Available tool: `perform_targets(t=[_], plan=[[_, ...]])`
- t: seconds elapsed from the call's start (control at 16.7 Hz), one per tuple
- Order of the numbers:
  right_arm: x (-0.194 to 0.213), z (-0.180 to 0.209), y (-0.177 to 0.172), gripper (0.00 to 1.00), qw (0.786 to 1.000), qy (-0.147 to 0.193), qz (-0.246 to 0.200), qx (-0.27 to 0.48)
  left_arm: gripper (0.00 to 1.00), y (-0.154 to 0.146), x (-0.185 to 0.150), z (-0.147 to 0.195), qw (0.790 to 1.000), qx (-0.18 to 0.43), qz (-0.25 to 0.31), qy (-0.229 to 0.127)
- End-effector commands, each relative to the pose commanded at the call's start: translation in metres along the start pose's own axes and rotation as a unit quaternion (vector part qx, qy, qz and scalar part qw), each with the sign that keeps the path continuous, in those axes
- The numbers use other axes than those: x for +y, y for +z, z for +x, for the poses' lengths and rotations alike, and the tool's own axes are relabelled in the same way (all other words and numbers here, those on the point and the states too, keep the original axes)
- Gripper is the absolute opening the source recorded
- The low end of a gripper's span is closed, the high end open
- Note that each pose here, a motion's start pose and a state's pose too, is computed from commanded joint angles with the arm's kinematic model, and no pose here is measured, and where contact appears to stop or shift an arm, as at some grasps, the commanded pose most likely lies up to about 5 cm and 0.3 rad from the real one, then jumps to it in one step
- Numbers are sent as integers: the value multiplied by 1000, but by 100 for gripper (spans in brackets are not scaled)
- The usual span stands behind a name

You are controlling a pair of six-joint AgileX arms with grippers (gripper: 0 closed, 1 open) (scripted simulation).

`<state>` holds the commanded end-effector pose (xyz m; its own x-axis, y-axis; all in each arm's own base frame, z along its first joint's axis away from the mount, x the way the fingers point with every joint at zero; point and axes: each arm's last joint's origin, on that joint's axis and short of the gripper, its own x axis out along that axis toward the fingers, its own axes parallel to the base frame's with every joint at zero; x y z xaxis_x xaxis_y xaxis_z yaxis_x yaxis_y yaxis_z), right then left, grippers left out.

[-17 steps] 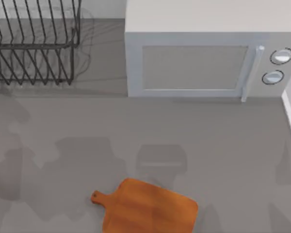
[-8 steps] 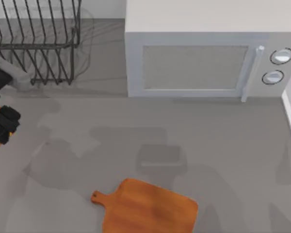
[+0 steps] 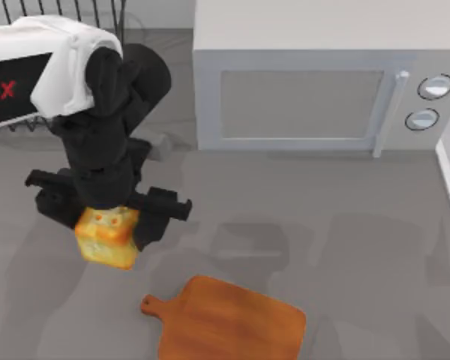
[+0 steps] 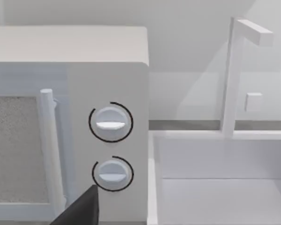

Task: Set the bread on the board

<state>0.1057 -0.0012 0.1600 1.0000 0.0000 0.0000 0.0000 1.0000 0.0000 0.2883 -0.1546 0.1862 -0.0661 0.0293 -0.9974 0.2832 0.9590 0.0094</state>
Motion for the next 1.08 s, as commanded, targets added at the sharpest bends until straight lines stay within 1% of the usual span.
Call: perform_targets(t=[0.24,0.36,0.48,0.66,1.08], plan=[[0,0,0,100,1000,0,0,0,0,-20,-70,5,996,-8,-86,4],[0,0,0,100,1000,0,0,0,0,-34,-97,5,994,-18,-110,1],[0,0,0,100,1000,0,0,0,0,-45,-115,4,992,-28,-125,-4],[0,0,0,100,1000,0,0,0,0,-54,-129,3,990,-35,-133,-8],[0,0,0,100,1000,0,0,0,0,-53,-128,6,990,-34,-134,-7]])
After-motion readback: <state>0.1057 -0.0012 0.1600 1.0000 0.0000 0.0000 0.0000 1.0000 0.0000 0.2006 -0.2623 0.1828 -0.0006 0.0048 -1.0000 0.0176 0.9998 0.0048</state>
